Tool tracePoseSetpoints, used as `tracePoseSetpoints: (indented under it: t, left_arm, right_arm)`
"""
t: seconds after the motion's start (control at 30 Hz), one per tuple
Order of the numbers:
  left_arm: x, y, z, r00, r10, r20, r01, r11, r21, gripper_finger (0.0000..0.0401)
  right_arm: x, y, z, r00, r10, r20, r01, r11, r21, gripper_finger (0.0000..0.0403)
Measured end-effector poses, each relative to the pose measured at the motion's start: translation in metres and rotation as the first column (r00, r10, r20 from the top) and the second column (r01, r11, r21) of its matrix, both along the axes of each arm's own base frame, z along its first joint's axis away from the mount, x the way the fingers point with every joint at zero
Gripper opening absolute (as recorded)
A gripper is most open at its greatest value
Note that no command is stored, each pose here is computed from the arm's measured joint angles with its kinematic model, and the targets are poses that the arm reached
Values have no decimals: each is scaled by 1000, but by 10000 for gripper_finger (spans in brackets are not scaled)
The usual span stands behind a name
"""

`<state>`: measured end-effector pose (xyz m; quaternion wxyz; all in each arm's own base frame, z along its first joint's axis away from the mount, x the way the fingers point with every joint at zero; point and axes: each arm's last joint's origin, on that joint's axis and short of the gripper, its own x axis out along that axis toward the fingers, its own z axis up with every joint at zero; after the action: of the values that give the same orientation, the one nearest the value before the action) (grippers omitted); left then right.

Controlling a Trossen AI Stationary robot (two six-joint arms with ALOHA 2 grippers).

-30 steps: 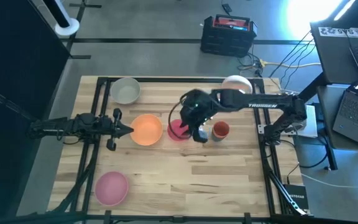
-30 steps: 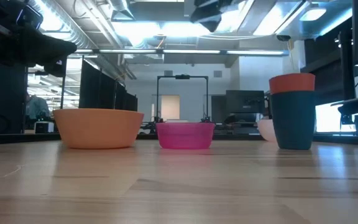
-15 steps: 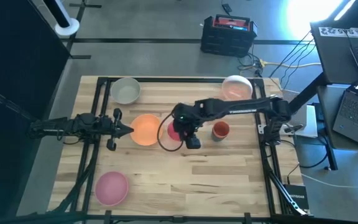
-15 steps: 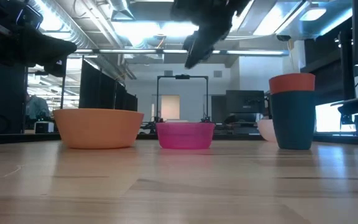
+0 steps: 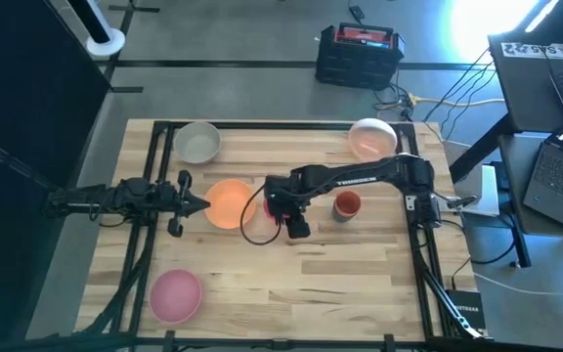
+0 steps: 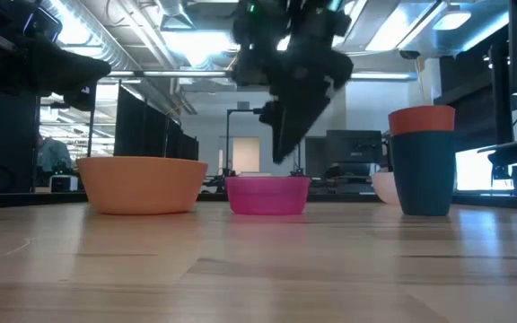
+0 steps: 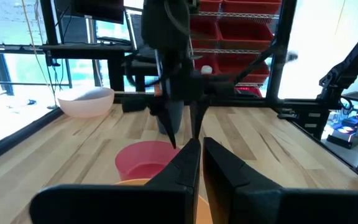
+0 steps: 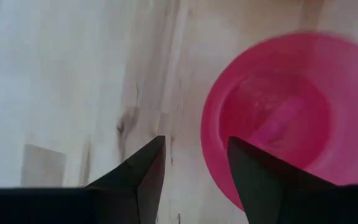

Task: Nest bowls inside each other
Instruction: Stack the pink bowl into the pink bowl

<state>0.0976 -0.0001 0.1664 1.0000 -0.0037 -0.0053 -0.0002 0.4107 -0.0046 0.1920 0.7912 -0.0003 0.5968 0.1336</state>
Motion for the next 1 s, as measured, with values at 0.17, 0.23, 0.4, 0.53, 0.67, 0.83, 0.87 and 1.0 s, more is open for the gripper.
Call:
tracePoseSetpoints:
  t: [0.17, 0.23, 0.4, 0.53, 0.67, 0.83, 0.87, 1.0]
  left_arm:
    - [0, 0, 0, 1000, 0, 0, 0, 1000, 0, 1]
    - [0, 0, 0, 1000, 0, 0, 0, 1000, 0, 1]
    - [0, 0, 0, 1000, 0, 1, 0, 1000, 0, 1]
    - [0, 0, 0, 1000, 0, 1, 0, 1000, 0, 1]
    - [0, 0, 0, 1000, 0, 1, 0, 1000, 0, 1]
    - [0, 0, 0, 1000, 0, 1, 0, 1000, 0, 1]
    - [0, 0, 0, 1000, 0, 0, 0, 1000, 0, 1]
    - [0, 0, 0, 1000, 0, 1, 0, 1000, 0, 1]
  right_arm:
    - [3, 0, -13, 1000, 0, -28, 0, 1000, -2, 159]
    - [5, -1, -16, 1000, -5, -22, 5, 1000, -17, 159]
    - [11, -1, -14, 999, -11, 37, 12, 999, -36, 159]
    - [12, -1, -19, 1000, -12, 24, 13, 999, -36, 159]
    - [12, -1, -25, 1000, -14, 10, 14, 999, -37, 159]
    - [14, -2, -31, 1000, -16, -4, 16, 999, -37, 159]
    - [14, -2, -31, 1000, -16, -1, 16, 999, -37, 159]
    - [13, -1, -31, 1000, -14, -6, 14, 1000, -27, 157]
